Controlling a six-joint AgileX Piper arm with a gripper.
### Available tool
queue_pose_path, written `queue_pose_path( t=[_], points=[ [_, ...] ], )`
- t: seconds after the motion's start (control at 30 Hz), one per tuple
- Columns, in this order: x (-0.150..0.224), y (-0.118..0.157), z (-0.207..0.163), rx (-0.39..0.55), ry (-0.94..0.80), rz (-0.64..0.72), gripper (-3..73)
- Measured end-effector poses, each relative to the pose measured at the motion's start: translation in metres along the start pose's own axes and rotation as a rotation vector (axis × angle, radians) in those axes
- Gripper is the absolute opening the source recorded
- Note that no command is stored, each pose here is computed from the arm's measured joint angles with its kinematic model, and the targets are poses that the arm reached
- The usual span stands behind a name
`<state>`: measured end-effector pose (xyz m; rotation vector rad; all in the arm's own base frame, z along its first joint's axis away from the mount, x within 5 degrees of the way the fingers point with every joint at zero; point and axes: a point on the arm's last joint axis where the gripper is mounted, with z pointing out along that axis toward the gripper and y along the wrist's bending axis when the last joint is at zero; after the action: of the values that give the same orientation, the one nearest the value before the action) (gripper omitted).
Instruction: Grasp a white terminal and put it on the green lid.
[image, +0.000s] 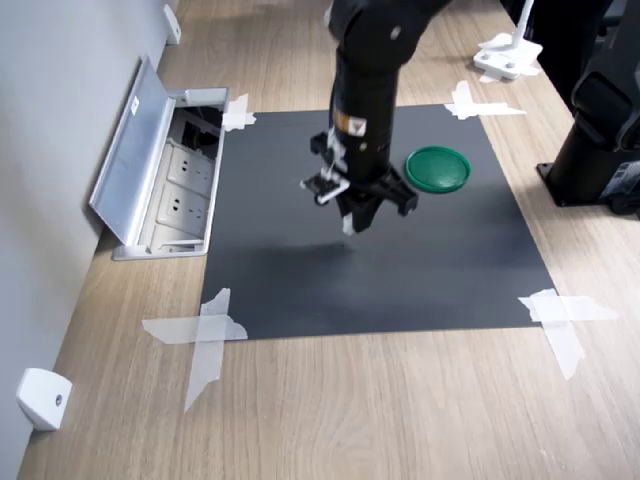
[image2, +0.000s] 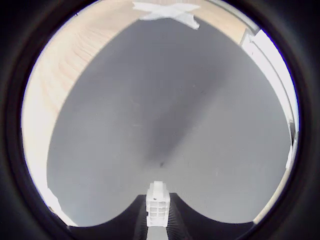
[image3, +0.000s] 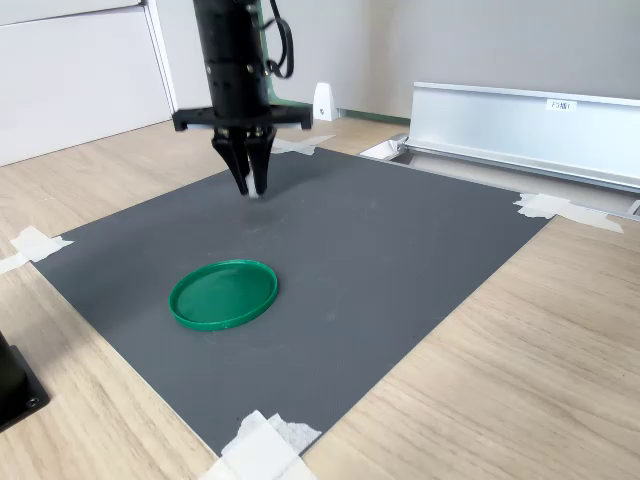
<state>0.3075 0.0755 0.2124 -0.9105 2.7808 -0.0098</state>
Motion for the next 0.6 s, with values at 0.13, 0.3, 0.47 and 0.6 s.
queue_pose_path(
  t=[0.13, 0.3, 0.47, 0.6],
  points=[
    [0.018, 0.008, -0.023, 0.009, -0.023, 0.003, 10.0],
    [0.061, 0.012, -0.037, 0.015, -0.026, 0.081, 10.0],
    [0.114, 0.007, -0.042, 0.056, -0.003, 0.176, 10.0],
    [0.151, 0.003, -0.04, 0.087, 0.033, 0.225, 10.0]
  ],
)
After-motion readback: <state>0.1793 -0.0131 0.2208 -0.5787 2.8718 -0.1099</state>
